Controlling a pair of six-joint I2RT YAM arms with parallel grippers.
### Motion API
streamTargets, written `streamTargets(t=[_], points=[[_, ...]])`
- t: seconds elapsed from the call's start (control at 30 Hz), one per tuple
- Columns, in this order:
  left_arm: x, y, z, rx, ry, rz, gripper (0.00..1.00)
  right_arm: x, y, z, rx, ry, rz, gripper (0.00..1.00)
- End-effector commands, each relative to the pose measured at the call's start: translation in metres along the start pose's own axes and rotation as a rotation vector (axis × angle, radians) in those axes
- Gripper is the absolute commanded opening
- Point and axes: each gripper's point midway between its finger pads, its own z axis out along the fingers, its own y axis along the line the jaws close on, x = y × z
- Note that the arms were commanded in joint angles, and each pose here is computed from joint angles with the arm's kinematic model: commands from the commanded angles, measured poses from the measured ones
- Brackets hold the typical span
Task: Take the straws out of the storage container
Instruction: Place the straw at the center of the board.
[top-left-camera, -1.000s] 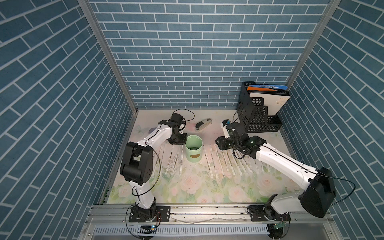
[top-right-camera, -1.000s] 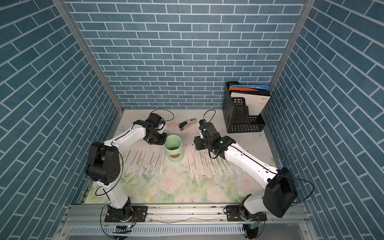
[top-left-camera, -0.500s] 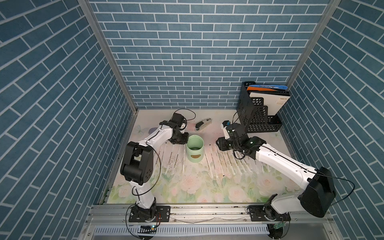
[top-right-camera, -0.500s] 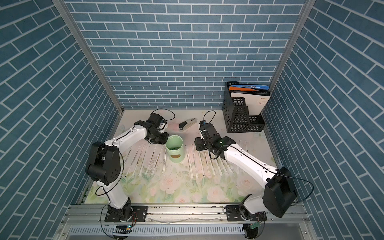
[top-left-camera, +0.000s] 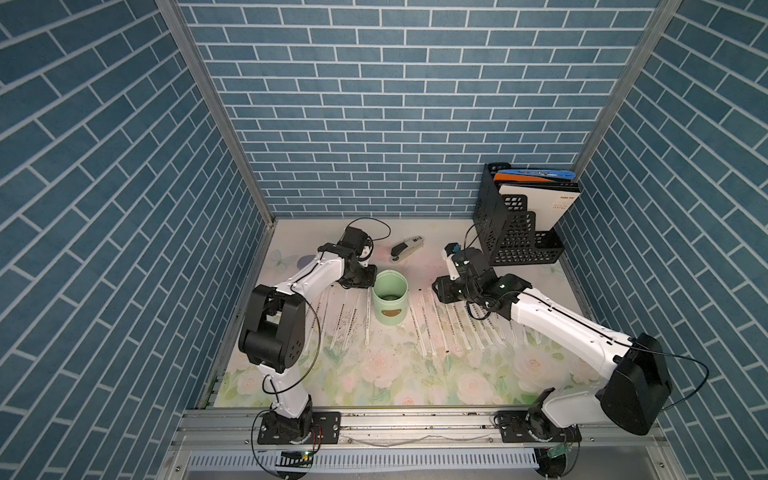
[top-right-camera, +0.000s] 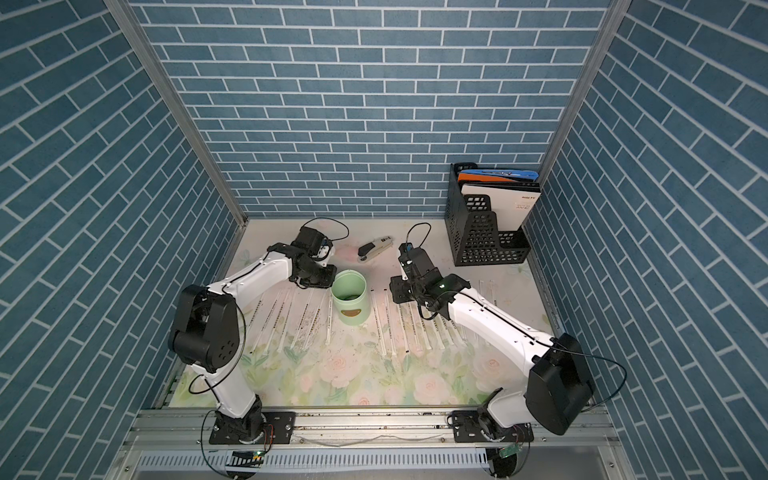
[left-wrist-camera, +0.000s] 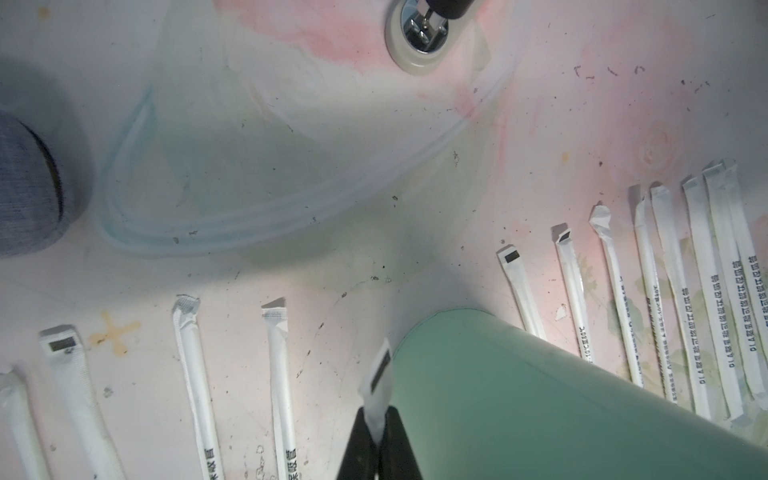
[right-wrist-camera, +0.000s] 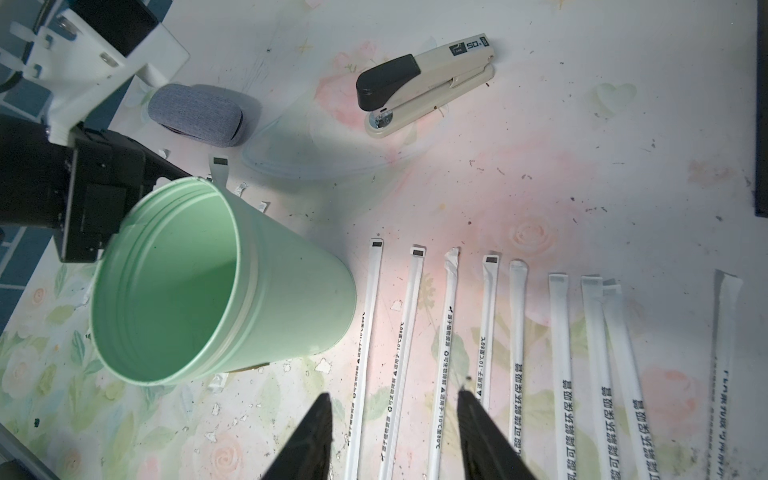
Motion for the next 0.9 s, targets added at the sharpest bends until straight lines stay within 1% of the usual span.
streamTargets(t=[0.0, 0.37, 0.63, 0.87], points=[[0.069, 0.039, 0.036, -0.167, 0.239, 0.022, 0.0, -0.002, -0.002, -0.002, -0.001, -0.013, -0.013, 0.49], [0.091, 0.044, 0.041, -0.172, 0.264, 0.001, 0.0, -0.002, 0.0, 0.0, -0.007, -0.013, -0.012, 0.49], [0.118, 0.044, 0.045, -0.158, 0.301, -0.009, 0.0, -0.002, 0.001, 0.002, -0.014, -0.011, -0.01, 0.49], [0.121, 0.041, 0.036, -0.151, 0.308, -0.016, 0.0, -0.002, 0.001, 0.003, -0.018, -0.012, -0.006, 0.49]])
